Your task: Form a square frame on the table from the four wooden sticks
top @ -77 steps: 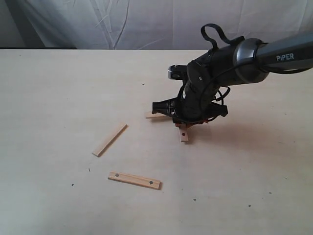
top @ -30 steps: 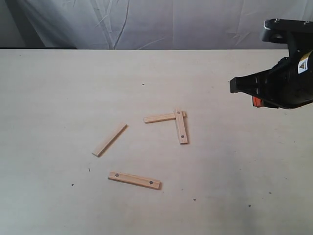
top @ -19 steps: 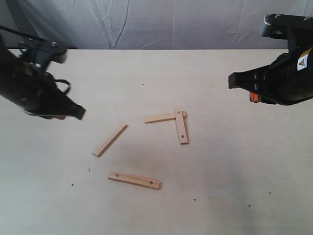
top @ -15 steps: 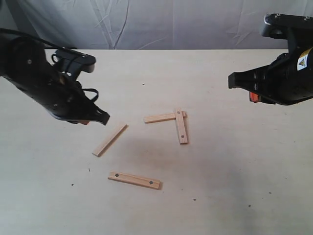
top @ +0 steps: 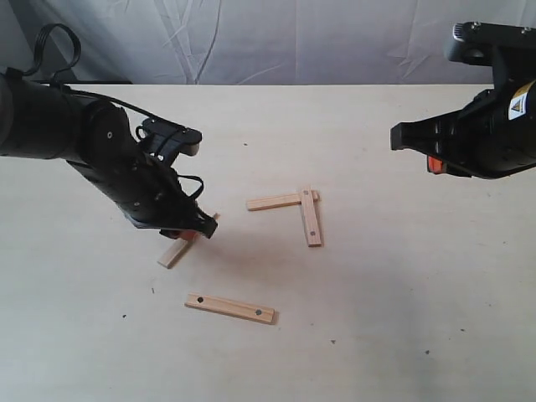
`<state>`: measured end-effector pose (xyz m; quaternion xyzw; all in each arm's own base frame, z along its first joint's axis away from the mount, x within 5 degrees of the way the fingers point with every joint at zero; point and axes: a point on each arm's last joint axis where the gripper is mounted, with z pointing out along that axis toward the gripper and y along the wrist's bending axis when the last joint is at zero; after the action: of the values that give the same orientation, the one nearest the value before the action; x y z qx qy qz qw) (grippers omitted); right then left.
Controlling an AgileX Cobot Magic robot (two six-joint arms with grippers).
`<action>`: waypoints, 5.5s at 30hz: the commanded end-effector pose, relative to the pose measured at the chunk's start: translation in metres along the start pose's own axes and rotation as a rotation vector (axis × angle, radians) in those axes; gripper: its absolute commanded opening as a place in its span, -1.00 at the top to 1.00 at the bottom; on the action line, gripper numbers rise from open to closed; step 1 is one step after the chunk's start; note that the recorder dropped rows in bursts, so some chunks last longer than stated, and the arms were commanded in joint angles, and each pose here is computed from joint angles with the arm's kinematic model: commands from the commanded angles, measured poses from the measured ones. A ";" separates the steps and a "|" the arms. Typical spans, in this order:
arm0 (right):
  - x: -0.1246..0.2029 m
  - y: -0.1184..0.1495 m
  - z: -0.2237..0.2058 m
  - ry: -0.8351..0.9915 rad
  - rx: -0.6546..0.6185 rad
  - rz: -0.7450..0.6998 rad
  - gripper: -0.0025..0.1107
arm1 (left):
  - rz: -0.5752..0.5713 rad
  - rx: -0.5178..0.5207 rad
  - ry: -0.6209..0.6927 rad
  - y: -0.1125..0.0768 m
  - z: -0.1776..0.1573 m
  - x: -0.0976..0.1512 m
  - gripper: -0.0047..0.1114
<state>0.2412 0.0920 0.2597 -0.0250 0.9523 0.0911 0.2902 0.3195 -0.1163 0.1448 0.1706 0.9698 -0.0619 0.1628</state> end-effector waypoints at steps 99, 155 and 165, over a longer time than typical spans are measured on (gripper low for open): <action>0.012 0.041 0.005 0.040 -0.234 -0.231 0.34 | -0.483 0.105 -0.202 0.049 -0.067 -0.015 0.86; 0.085 0.214 0.147 0.501 -0.300 -1.203 0.96 | -0.282 0.004 -0.367 0.065 -0.173 0.011 0.92; 0.016 0.177 0.114 0.315 -0.236 -1.439 0.97 | -0.288 0.009 -0.373 0.065 -0.173 0.011 0.92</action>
<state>0.2568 0.3056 0.1750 -0.6563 0.7441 -0.0105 0.1243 0.2820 -0.0218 0.2959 0.0210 0.9412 -0.1149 0.3171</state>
